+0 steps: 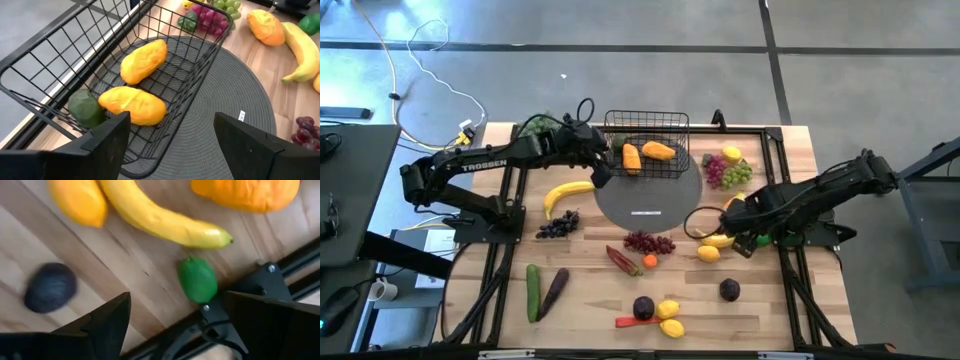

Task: Build produce basket
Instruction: Put the green lime into the black wire basket

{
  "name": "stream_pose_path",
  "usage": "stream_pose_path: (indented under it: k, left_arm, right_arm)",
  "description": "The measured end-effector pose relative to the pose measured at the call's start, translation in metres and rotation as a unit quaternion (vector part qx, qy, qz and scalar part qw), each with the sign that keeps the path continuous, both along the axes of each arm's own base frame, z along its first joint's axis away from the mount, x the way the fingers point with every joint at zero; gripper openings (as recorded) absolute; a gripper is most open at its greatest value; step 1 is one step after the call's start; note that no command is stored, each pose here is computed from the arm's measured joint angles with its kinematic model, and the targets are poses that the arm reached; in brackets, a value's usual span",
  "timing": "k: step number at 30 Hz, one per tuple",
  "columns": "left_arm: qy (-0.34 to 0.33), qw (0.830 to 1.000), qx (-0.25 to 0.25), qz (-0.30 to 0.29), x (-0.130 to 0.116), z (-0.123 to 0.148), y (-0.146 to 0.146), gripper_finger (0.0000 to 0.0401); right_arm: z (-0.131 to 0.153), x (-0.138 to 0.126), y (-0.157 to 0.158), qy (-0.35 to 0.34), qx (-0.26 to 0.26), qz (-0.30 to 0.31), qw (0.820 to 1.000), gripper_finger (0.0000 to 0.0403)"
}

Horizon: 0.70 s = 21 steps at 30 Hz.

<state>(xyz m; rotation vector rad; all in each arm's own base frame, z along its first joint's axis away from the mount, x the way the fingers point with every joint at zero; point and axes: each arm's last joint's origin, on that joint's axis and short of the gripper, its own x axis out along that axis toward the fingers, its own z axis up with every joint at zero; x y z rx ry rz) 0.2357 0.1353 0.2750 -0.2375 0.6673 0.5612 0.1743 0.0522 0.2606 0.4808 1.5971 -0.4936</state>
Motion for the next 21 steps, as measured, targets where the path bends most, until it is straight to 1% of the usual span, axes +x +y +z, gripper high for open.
stream_pose_path:
  k: [5, 11, 14, 17, 21]
  left_arm:
    - [0.000, 1.000, 0.000, -0.005, 0.001, 0.000, -0.002, 0.0278]
    - [0.001, 1.000, 0.004, 0.027, 0.000, 0.000, -0.001, 0.0278]
    - [0.001, 1.000, 0.004, 0.031, 0.000, 0.000, -0.001, 0.0278]
    - [-0.004, 0.999, -0.002, 0.038, 0.000, 0.000, -0.001, 0.0278]
    - [-0.008, 0.999, -0.008, 0.044, 0.000, 0.000, -0.001, 0.0278]
  right_arm:
    - [-0.019, -0.007, -0.002, 0.032, -0.010, -0.010, 0.999, 0.0300]
    - [-0.035, -0.014, -0.003, 0.063, -0.011, -0.023, 0.998, 0.0300]
    - [-0.042, -0.016, -0.004, 0.071, -0.015, -0.023, 0.997, 0.0300]
    - [-0.048, -0.018, -0.005, 0.077, -0.014, -0.008, 0.997, 0.0300]
    - [-0.057, -0.018, -0.005, 0.065, -0.006, 0.022, 0.998, 0.0300]
